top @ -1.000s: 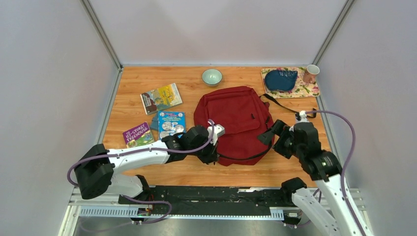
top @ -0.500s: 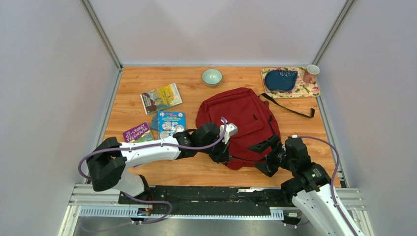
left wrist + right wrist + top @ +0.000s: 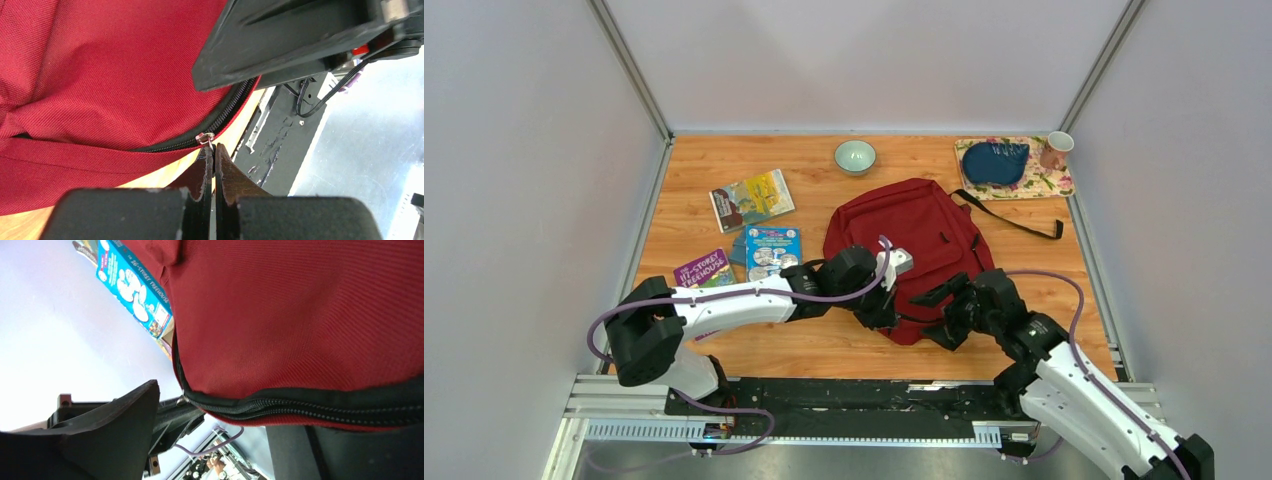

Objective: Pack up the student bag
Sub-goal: Unzip the student bag at the center of the board.

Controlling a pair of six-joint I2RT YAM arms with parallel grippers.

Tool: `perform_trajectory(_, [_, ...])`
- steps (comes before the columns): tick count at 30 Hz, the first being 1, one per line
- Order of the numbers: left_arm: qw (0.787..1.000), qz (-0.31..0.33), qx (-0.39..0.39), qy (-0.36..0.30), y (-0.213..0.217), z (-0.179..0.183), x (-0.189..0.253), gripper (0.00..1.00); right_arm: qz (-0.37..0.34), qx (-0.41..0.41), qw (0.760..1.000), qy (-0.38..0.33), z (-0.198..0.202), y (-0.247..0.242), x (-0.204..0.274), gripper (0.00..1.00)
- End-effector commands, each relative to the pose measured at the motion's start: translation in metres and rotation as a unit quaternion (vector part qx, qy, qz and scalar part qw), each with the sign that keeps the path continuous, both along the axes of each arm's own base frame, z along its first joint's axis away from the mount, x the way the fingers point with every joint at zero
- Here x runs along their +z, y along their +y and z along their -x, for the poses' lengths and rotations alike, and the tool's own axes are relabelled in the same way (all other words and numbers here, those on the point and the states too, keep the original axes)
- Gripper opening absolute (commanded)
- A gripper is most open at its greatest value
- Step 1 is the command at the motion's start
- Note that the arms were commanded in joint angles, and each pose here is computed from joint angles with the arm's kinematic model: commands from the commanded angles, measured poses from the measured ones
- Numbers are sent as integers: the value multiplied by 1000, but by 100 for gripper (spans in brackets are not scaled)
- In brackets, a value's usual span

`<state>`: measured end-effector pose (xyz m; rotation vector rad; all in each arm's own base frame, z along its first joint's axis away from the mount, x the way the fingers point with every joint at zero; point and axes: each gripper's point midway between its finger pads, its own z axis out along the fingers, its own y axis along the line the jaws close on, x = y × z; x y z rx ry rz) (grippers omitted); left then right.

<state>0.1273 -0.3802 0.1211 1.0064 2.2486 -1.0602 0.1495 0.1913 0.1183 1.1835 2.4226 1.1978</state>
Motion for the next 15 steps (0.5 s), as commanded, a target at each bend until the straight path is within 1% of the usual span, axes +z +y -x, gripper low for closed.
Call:
perform_trajectory(1, [998,46,-33,-31,-18,2,31,0,-21,-11,999,-39,-22,14,8,57])
perform_trajectory(2, [998,41,-38,-36,-17,2,31,0,-17,-6,999,-51,-25,15,8,50])
perform_trajectory(3, [997,40,-43,-44,-16,1,34,0,-9,1,998,-66,-29,16,9,39])
perform_trajectory(4, [997,20,-51,-57,-9,0,28,0,14,21,996,-88,-30,14,8,6])
perform_trajectory(5, [997,11,-53,-64,-6,-1,26,0,31,29,995,-94,-33,14,9,0])
perform_trajectory(6, [996,5,-53,-75,-1,-2,28,0,49,35,994,-91,-32,11,4,0])
perform_trajectory(7, [994,-17,-52,-90,8,-6,22,0,73,55,991,-94,-28,8,-3,0])
perform_trajectory(9, [993,-43,-42,-105,24,-9,15,0,90,73,988,-98,-25,5,-8,0])
perform_trajectory(10, [991,-69,-22,-113,38,-18,7,0,99,82,987,-100,-23,3,-12,0])
perform_trajectory(12, [989,-98,1,-108,61,-23,-7,0,117,103,981,-112,-18,-1,-17,0])
perform_trajectory(13, [989,-112,24,-98,75,-31,-14,0,126,112,980,-107,-13,-4,-25,0])
perform_trajectory(15, [987,-130,47,-84,97,-34,-28,0,142,130,974,-117,-7,-9,-32,0])
